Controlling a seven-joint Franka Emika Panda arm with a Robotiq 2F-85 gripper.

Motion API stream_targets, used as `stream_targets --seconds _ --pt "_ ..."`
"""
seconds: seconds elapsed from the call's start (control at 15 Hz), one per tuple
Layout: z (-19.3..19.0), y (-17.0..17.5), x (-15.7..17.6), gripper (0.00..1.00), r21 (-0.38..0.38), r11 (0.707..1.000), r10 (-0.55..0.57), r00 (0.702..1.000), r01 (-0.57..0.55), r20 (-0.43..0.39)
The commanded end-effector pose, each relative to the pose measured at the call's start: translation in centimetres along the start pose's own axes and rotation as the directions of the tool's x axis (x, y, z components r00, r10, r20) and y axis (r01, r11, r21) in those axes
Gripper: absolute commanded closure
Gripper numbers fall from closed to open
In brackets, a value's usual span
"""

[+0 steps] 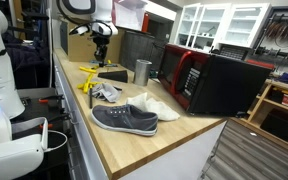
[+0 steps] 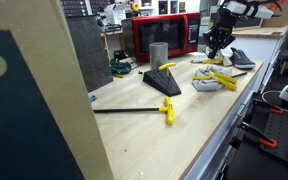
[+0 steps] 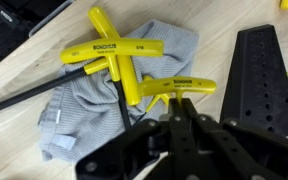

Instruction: Pick up one yellow and black object and put it in the silver cylindrical container

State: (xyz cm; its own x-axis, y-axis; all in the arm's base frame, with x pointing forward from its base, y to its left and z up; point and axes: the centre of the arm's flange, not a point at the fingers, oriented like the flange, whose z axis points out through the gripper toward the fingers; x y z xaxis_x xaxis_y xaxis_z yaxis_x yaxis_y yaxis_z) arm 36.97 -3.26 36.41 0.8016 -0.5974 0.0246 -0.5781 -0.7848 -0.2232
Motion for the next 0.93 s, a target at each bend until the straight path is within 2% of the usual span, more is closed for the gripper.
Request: stream_targets --seconds 0.0,0.2,0.47,0.87 --pt "0.3 2.8 -3.4 0.99 0.064 0.998 0.006 1.000 -0.008 0.022" --pt "-0.2 3.3 -2.3 0.99 0.146 0.988 0.041 0.998 -0.047 0.043" --pt "-0.6 3.8 -1.2 0.99 0.272 0.958 0.072 0.994 -0.091 0.079" --pt "-1.9 1.8 0.6 0.99 0.402 0.910 0.085 0.995 -0.100 0.054"
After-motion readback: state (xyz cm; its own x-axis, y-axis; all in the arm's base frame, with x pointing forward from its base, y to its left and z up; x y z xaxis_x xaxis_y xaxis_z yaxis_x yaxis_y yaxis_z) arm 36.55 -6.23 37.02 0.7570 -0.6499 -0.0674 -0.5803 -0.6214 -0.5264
